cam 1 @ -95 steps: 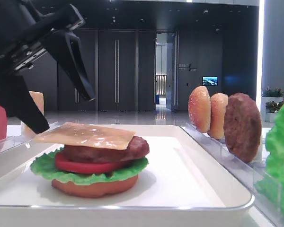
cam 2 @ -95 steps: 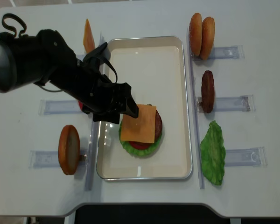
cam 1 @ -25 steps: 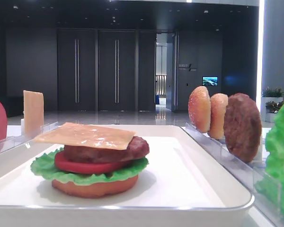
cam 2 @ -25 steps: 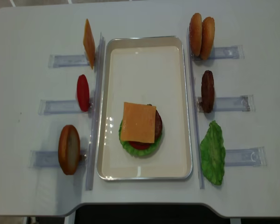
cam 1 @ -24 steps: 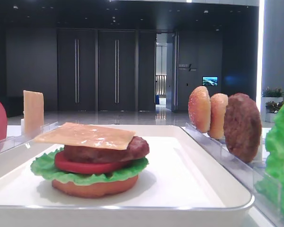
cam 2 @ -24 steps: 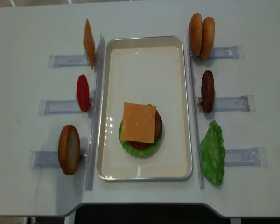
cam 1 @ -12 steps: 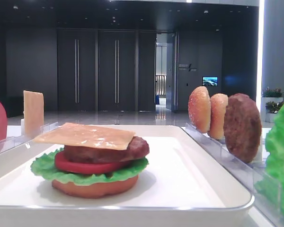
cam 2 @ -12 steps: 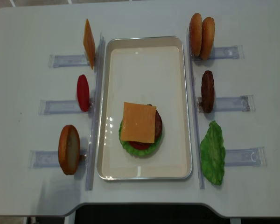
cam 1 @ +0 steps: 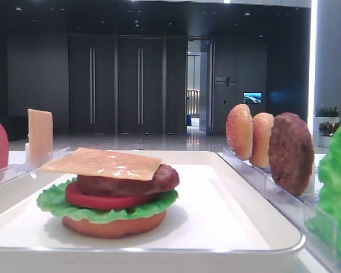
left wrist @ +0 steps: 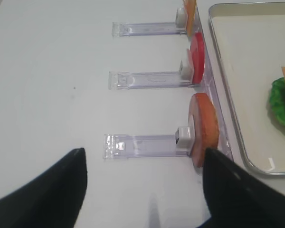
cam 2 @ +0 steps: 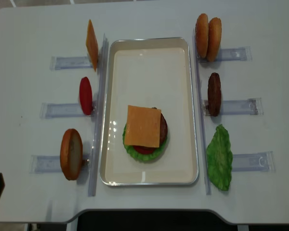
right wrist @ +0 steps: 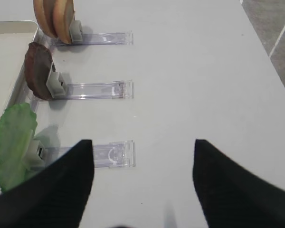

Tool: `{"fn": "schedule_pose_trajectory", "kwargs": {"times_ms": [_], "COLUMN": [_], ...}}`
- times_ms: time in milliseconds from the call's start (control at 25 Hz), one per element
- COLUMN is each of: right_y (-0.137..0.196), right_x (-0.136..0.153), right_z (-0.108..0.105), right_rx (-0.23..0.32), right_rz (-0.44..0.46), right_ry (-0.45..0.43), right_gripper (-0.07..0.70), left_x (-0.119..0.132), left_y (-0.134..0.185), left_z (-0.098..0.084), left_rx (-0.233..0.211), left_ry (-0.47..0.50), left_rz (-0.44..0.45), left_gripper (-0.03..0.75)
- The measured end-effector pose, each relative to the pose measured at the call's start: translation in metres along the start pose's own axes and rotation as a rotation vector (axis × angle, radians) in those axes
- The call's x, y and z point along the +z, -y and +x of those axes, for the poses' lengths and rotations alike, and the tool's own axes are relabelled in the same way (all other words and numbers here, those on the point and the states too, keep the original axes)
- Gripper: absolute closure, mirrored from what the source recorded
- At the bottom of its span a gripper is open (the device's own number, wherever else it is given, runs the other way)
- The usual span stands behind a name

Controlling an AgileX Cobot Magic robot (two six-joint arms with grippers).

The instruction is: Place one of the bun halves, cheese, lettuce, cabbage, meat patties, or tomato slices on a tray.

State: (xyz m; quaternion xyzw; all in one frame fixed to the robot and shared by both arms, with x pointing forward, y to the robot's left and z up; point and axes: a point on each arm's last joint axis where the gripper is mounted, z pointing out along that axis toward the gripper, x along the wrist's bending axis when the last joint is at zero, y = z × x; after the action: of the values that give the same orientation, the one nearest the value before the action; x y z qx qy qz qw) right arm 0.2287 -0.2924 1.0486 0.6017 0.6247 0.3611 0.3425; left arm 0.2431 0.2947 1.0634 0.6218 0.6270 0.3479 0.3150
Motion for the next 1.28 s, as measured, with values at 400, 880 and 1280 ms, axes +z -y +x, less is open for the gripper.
{"fn": "schedule_pose_trajectory", "kwargs": {"times_ms": [400,880,1280], "right_y": [0.0,0.0,0.0], "right_x": [0.0,0.0,0.0], "right_z": [0.0,0.0,0.0], "right_rx": [0.0,0.0,0.0], "right_rz": [0.0,0.0,0.0], "right_ry": [0.0,0.0,0.0], "right_gripper": [0.2,0.2,0.2], "left_x": [0.003,0.003,0.003], "left_y": [0.024,0.024,0.024], "left_z": [-0.003,-0.002,-0.002], "left_rx": [0.057,0.025,0.025], "left_ry": [0.11,0.119,0.118], "left_rz": [-0.066,-0.066,-0.066], "left_gripper": [0.137,0.137,0.137]}}
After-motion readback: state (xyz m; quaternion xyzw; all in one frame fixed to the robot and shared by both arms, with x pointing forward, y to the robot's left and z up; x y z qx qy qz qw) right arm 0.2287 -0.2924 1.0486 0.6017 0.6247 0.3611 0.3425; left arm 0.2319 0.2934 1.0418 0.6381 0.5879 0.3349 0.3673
